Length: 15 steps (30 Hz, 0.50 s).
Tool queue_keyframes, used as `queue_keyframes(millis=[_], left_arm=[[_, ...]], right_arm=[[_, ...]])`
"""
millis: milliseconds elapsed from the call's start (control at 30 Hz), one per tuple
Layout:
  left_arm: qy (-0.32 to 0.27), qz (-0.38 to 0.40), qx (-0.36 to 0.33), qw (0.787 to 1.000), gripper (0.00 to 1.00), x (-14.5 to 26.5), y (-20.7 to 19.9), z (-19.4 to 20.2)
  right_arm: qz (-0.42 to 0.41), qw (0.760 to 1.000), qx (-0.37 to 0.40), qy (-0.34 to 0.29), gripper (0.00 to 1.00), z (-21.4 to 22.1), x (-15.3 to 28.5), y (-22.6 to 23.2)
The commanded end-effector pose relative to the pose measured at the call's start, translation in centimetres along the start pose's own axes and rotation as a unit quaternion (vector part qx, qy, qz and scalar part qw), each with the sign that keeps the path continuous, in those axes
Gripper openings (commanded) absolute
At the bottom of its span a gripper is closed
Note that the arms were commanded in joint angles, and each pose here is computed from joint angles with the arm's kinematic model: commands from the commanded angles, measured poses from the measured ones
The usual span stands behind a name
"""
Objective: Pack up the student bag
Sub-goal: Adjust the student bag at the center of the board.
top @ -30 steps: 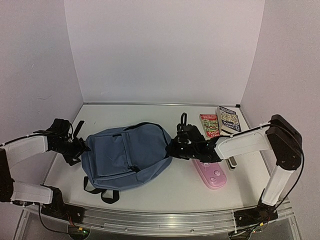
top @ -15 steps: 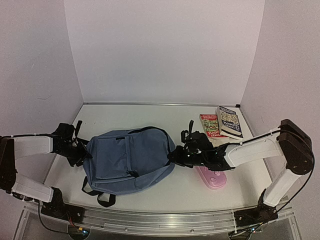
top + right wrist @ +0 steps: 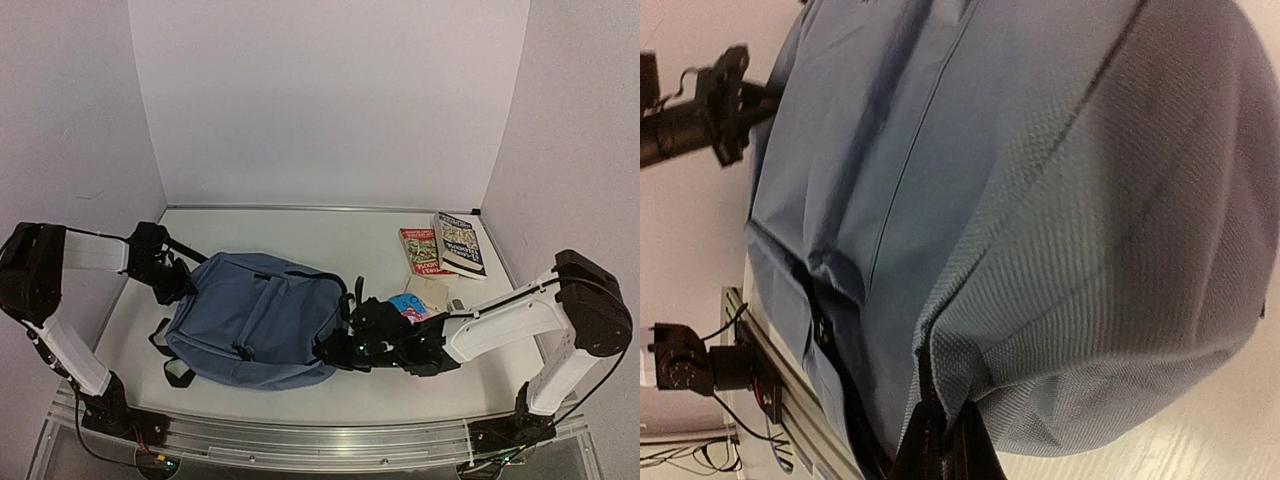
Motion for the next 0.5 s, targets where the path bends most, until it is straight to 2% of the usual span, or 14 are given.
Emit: queue_keyframes(millis=[0,67,100,167,200,267,367,467], left_arm=[[-0.022,0.089,-0.074,0.993,0.03,-1.7,-5.6,-4.5],[-0.015,0.1,-0.08,0.992,0.11,-2.4,-6.5,-5.2],[-0.015,0.106,-0.081,0.991,0.19,-2.4,-6.9,-5.5],[-0.021,0.117,-0.087,0.989,0.32,-1.9,-7.6,-5.7],[-0.025,0.12,-0.09,0.988,0.4,-1.5,-7.9,-5.8],[-0.034,0.112,-0.094,0.989,0.61,-0.5,-8.0,-5.8],[-0.058,0.079,-0.095,0.991,0.82,1.6,-7.6,-5.8],[-0.088,0.027,-0.077,0.993,0.94,3.6,-6.1,-5.6]], right_arm=[[-0.029,0.999,-0.019,0.012,0.06,1.8,1.3,2.0],[-0.026,0.999,-0.018,0.009,0.18,1.8,1.9,2.1],[-0.014,1.0,-0.018,-0.002,0.24,1.4,2.3,1.9],[0.002,1.0,-0.012,-0.025,0.43,0.5,3.7,1.6],[0.006,0.999,-0.01,-0.041,0.53,-0.1,4.5,1.7],[0.018,0.998,0.004,-0.067,0.65,-1.3,6.3,1.7],[0.025,0.993,0.033,-0.108,0.74,-3.3,9.0,2.6],[0.052,0.985,0.076,-0.144,0.77,-5.3,10.5,3.7]])
Point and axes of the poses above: each gripper's point midway between its finger pads, its own x axis back along the fingers, its own y axis along the line the jaws close on, z = x × y, the point moved 4 cm from there along x, back along the fingers, and after that the axes turned 3 degrees about x, right-handed, at the moved point
